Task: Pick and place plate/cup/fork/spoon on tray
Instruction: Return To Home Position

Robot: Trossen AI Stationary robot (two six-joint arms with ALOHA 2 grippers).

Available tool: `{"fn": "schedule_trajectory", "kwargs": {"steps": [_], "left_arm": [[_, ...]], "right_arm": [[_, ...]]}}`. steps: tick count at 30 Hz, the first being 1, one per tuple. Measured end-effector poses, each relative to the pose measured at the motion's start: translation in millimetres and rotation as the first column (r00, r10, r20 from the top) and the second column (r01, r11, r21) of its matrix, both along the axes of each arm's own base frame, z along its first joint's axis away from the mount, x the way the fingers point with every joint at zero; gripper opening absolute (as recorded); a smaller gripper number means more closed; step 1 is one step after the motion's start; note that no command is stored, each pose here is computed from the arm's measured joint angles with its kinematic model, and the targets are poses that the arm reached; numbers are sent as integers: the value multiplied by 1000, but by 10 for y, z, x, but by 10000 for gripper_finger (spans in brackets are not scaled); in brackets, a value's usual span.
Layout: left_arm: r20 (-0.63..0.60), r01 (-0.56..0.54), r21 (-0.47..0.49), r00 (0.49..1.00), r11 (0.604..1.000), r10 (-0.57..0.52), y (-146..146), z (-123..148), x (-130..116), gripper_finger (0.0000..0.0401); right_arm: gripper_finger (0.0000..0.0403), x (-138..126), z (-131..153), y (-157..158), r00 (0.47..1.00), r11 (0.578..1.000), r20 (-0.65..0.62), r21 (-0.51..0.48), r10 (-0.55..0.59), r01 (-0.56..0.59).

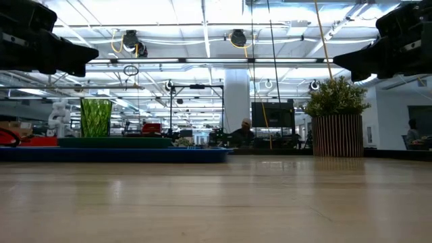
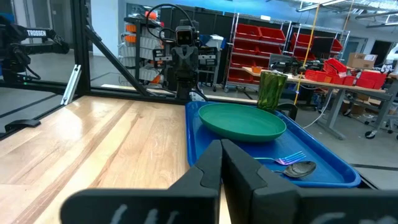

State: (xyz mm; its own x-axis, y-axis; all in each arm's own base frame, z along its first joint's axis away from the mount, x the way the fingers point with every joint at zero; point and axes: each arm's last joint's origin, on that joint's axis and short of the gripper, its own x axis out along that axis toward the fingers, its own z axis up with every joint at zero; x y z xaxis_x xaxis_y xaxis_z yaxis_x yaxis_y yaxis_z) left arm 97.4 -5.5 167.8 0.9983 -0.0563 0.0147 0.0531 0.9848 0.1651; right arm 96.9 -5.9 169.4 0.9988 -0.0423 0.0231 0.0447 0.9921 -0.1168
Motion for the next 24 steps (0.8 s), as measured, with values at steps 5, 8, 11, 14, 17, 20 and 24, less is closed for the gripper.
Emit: {"fn": "schedule_trajectory", "kwargs": {"steps": [5, 8, 11, 14, 17, 20, 24], "left_arm": [[1, -1, 12, 1000, 1000, 1, 0, 0, 0, 5], [1, -1, 12, 1000, 1000, 1, 0, 0, 0, 5], [1, -1, 10, 1000, 1000, 1, 0, 0, 0, 5], [1, -1, 9, 1000, 1000, 1, 0, 0, 0, 5], [1, -1, 9, 1000, 1000, 1, 1, 0, 0, 5], [1, -1, 9, 1000, 1000, 1, 1, 0, 0, 5], [1, -2, 9, 1000, 1000, 1, 1, 0, 0, 6]], "right_arm": [[0, 0, 0, 0, 1000, 1000, 0, 0, 0, 0], [0, 0, 1, 0, 1000, 1000, 0, 0, 0, 0], [0, 0, 0, 0, 1000, 1000, 0, 0, 0, 0], [0, 0, 0, 0, 1000, 1000, 0, 0, 0, 0], [0, 0, -1, 0, 1000, 1000, 0, 0, 0, 0], [0, 0, 0, 0, 1000, 1000, 0, 0, 0, 0], [0, 0, 0, 0, 1000, 1000, 0, 0, 1, -1]]}}
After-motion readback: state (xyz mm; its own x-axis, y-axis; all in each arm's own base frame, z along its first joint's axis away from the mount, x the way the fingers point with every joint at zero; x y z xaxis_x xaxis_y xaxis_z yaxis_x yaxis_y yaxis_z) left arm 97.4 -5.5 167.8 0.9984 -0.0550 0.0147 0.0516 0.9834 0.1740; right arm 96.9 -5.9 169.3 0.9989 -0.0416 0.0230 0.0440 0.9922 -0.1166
